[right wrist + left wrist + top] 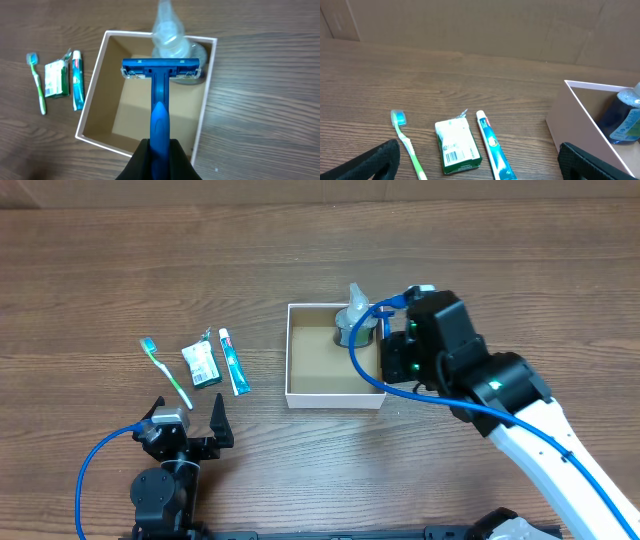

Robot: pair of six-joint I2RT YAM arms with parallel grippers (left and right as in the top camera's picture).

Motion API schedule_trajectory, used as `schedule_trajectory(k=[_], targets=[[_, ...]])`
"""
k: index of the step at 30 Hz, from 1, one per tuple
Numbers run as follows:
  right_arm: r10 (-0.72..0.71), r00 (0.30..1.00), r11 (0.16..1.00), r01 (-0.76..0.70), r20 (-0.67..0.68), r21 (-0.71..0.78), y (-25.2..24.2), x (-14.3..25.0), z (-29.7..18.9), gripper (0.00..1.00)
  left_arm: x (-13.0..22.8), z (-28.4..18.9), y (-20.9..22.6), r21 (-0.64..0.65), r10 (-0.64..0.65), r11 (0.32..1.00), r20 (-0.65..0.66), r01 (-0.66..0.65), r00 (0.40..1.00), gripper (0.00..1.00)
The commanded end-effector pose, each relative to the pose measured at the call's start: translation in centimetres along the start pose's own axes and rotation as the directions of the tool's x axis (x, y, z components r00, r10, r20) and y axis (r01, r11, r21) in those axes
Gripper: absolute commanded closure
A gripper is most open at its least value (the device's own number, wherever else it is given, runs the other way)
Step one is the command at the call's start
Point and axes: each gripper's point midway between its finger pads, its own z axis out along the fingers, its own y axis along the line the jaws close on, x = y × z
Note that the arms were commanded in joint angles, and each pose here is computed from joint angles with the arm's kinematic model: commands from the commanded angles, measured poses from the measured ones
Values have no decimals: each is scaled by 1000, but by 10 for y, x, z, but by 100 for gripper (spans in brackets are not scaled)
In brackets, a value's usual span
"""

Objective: Pack container
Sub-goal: 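Lift the razor into the box and open the right gripper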

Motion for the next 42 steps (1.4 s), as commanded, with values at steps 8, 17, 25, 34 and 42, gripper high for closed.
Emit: schedule_trajectory(k=[8, 17, 25, 34, 42], targets=[[-31, 996, 1000, 31, -80, 0, 25, 8, 60, 93, -1, 0, 2, -11, -11, 1000, 7, 11, 1000, 0], [-31, 992, 994, 45, -125, 103, 6, 18, 84, 90, -1, 0, 2, -11, -11, 1000, 7, 11, 1000, 0], [-33, 993, 991, 48, -117, 128, -2, 24, 93, 87, -1, 0, 2, -11, -11, 1000, 7, 11, 1000, 0], [-32, 991, 990, 49, -133, 131, -3, 28, 93, 87, -1, 0, 2, -11, -11, 1000, 7, 11, 1000, 0], [-35, 988, 990, 54, -148, 130, -2, 32, 92, 38, -1, 0, 2, -11, -11, 1000, 7, 11, 1000, 0]])
